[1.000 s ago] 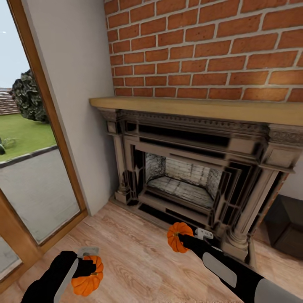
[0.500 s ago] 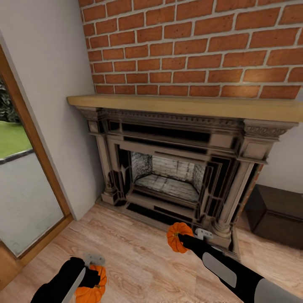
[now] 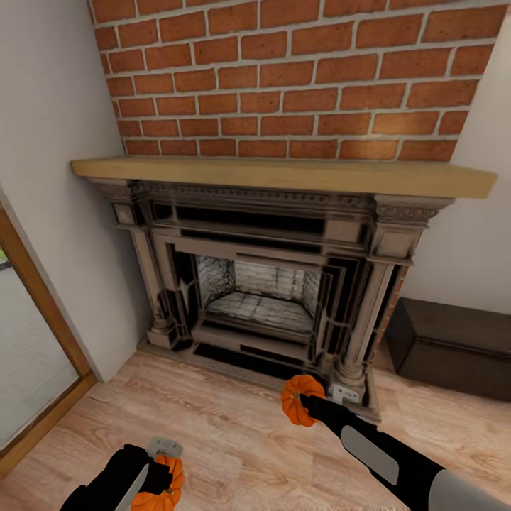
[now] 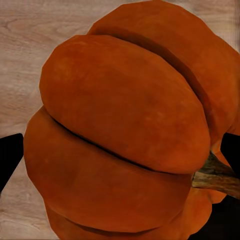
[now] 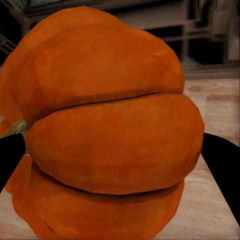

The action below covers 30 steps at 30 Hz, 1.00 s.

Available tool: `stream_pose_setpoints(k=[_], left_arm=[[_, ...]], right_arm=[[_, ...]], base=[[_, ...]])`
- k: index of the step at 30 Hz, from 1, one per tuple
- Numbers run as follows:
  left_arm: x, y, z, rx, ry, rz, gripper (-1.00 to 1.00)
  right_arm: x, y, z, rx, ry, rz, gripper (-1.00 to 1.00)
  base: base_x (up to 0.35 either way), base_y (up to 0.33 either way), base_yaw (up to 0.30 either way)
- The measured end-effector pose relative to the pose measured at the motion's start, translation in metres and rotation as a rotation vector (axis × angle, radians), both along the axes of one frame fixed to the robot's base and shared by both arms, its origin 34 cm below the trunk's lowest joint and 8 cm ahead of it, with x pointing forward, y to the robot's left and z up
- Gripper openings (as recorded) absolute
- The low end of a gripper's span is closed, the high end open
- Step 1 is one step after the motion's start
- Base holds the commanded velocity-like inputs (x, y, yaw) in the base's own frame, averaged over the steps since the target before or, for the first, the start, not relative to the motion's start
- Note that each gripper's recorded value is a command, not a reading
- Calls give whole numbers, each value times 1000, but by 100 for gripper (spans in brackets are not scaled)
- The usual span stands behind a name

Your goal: Place each of the two pumpkins and all three candles from the living room inside a cabinet in the living room (use any cabinet), then make sure every cabinet is closed, and position the cauldron so it is next to a table in the living room.

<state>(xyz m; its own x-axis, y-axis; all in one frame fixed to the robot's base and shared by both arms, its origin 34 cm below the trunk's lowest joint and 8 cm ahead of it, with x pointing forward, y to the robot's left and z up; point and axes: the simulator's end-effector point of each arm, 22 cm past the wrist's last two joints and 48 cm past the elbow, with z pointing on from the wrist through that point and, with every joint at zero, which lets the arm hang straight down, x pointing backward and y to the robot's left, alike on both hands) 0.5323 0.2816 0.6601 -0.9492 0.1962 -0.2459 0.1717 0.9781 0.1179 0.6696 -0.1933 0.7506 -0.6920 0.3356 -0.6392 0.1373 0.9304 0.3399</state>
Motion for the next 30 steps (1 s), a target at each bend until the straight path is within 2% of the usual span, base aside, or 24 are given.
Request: stream_pose_setpoints(k=[10,16,30], left_arm=[[1,-1,-3,0,-5,-5,-100],[1,5,-4,32,-4,-22,-100],[1,5,-6,32,0,-24,-100]], right_arm=[[-1,2,-5,2,9,0,-100],[-3,1,-8,2,15,-1,-100],[-5,1,-15,2,29,-2,-100]], base=[[0,0,-231],[0,0,-231],[0,0,-230]])
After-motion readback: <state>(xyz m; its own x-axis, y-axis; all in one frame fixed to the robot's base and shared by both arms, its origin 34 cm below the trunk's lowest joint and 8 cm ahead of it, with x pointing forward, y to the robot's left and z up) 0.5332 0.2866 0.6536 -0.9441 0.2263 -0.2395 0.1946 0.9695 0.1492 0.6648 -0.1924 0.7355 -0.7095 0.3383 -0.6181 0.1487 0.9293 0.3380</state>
